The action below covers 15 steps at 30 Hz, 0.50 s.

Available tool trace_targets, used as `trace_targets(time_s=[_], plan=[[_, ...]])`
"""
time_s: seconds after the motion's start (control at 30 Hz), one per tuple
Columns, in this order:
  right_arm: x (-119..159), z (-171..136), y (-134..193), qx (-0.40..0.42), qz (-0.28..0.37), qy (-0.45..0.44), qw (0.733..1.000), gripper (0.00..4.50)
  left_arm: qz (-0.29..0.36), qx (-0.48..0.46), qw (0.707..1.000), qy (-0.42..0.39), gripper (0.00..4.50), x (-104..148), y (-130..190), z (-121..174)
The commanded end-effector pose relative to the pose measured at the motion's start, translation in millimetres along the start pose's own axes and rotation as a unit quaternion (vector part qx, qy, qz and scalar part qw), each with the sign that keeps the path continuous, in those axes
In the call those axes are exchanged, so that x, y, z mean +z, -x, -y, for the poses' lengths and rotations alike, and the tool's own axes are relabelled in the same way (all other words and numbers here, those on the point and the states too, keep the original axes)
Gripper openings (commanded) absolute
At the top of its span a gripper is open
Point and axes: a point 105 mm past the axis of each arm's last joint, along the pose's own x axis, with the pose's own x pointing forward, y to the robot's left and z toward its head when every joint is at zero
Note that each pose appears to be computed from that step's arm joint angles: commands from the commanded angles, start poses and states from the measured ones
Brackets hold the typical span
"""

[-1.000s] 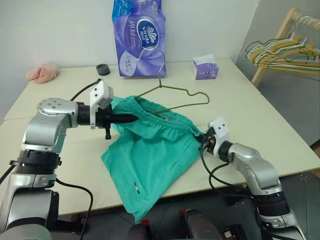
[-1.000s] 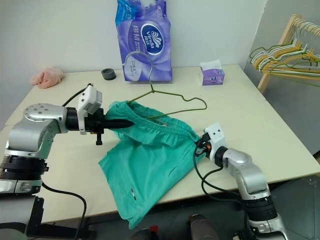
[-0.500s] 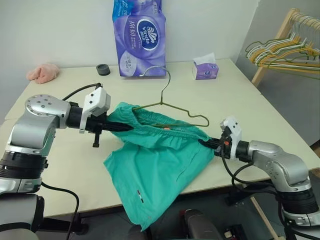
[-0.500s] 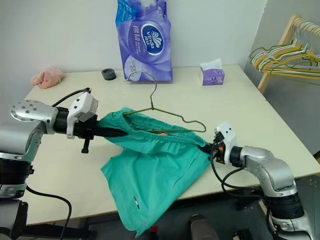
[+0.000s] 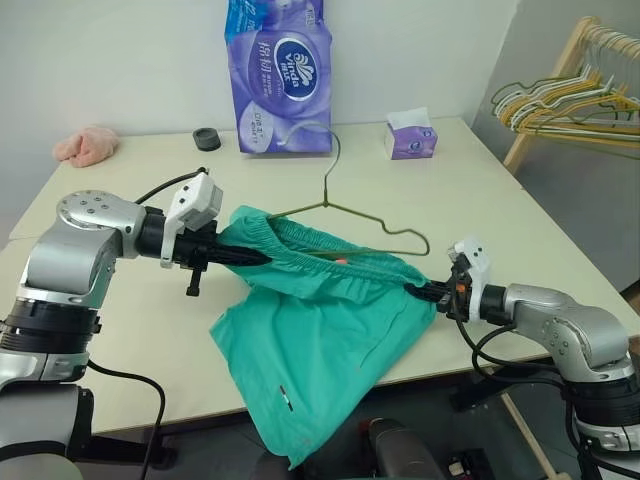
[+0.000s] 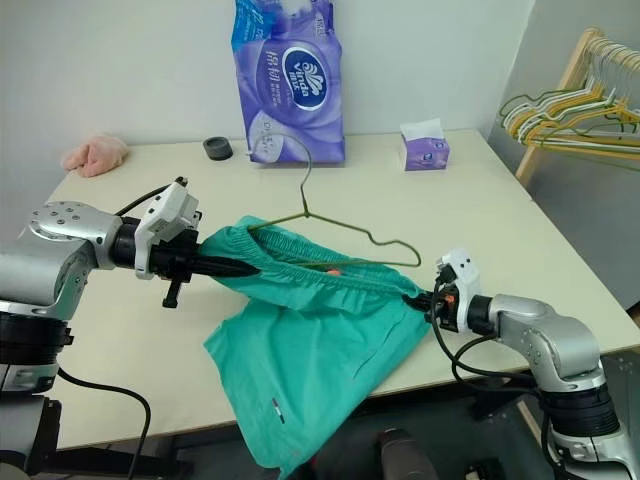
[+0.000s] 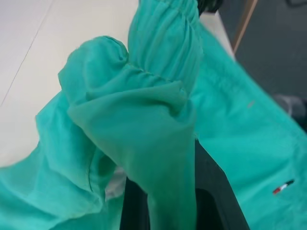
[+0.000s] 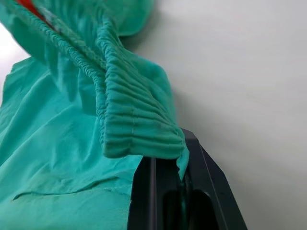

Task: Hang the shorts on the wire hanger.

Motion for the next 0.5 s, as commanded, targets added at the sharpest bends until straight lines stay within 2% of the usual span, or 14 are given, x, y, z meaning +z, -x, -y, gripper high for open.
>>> trace_targets(time_s=[0.03,0.3,0.5], plan=[[5,12,8,-0.022,0.018,-0.042,0.999,0.01,0.022,0.012,0.999,-0.025,0.00,19,10,2],[8,13,14,-0.021,0.004,-0.015,1.000,0.01,-0.043,0.011,0.998,-0.041,0.00,-6,11,6],[12,1,16,-0.002,-0.003,0.021,1.000,0.01,-0.064,0.007,0.997,-0.046,0.00,-17,11,7]])
